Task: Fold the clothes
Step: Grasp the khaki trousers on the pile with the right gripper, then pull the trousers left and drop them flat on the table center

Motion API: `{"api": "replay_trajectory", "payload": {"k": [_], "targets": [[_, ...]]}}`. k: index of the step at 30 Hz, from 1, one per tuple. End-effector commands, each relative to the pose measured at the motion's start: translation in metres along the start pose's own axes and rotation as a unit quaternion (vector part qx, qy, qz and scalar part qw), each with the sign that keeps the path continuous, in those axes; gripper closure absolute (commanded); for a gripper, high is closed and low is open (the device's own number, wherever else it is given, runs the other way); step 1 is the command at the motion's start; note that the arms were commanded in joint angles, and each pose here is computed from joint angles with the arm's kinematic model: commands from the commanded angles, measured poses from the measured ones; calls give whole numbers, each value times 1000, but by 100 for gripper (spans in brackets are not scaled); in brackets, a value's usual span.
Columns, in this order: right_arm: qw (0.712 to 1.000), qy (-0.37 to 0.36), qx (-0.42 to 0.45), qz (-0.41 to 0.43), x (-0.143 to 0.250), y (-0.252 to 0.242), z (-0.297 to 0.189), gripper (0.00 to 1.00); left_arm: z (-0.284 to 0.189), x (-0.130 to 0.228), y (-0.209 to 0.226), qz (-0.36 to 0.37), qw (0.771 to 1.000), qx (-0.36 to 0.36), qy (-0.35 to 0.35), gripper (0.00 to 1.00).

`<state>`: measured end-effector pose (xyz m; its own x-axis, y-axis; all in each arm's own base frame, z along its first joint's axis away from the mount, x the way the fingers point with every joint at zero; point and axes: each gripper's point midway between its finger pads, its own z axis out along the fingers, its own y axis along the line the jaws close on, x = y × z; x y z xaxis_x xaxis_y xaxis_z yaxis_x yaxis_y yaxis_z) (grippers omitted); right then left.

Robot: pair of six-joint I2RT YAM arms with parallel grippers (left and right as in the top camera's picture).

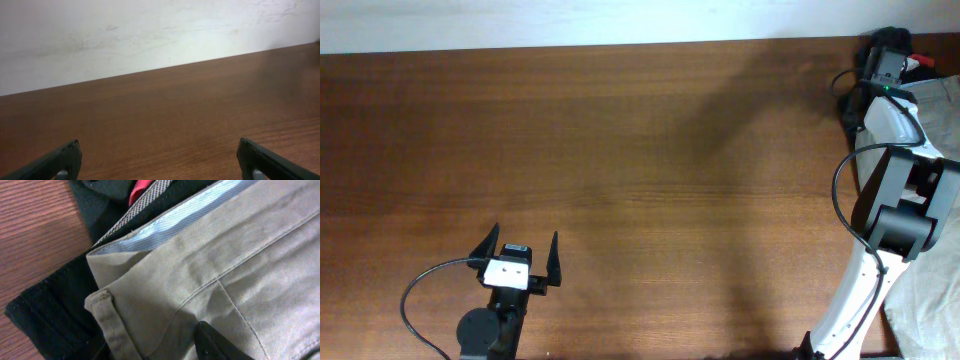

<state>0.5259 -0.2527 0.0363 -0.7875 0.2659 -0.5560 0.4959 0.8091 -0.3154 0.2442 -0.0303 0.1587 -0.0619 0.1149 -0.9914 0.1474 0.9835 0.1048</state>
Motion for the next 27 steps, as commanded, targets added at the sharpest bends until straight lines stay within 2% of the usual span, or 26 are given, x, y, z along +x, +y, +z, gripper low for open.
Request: {"api": "replay_trajectory", "payload": {"k": [1, 4, 7, 10, 12, 15, 18, 22, 27], "targets": [[1000, 8, 6, 5, 6, -6, 14, 52, 0, 2, -1, 6, 1000, 1, 1, 1], [1000, 10, 6, 18, 7, -6, 14, 96, 0, 2, -1, 6, 1000, 1, 1, 1], [999, 20, 11, 32, 11, -9, 12, 96, 0, 2, -1, 6, 1000, 1, 1, 1], [994, 7, -1, 111, -4, -31, -6, 96, 0, 2, -1, 6, 1000, 1, 1, 1], [988, -19, -17, 155, -27, -58, -35, 96, 0, 2, -1, 6, 1000, 1, 1, 1], [982, -63, -12, 178, -55, -93, -87, 96, 0, 2, -1, 6, 1000, 1, 1, 1], [978, -104, -27, 180, -78, -100, -134, 96, 0, 2, -1, 6, 1000, 1, 1, 1], [973, -134, -110, 152, -94, -56, -191, 96, 0, 2, -1, 6, 1000, 1, 1, 1], [956, -112, -265, 56, -73, 95, -261, 96, 0, 2, -1, 6, 1000, 1, 1, 1]]}}
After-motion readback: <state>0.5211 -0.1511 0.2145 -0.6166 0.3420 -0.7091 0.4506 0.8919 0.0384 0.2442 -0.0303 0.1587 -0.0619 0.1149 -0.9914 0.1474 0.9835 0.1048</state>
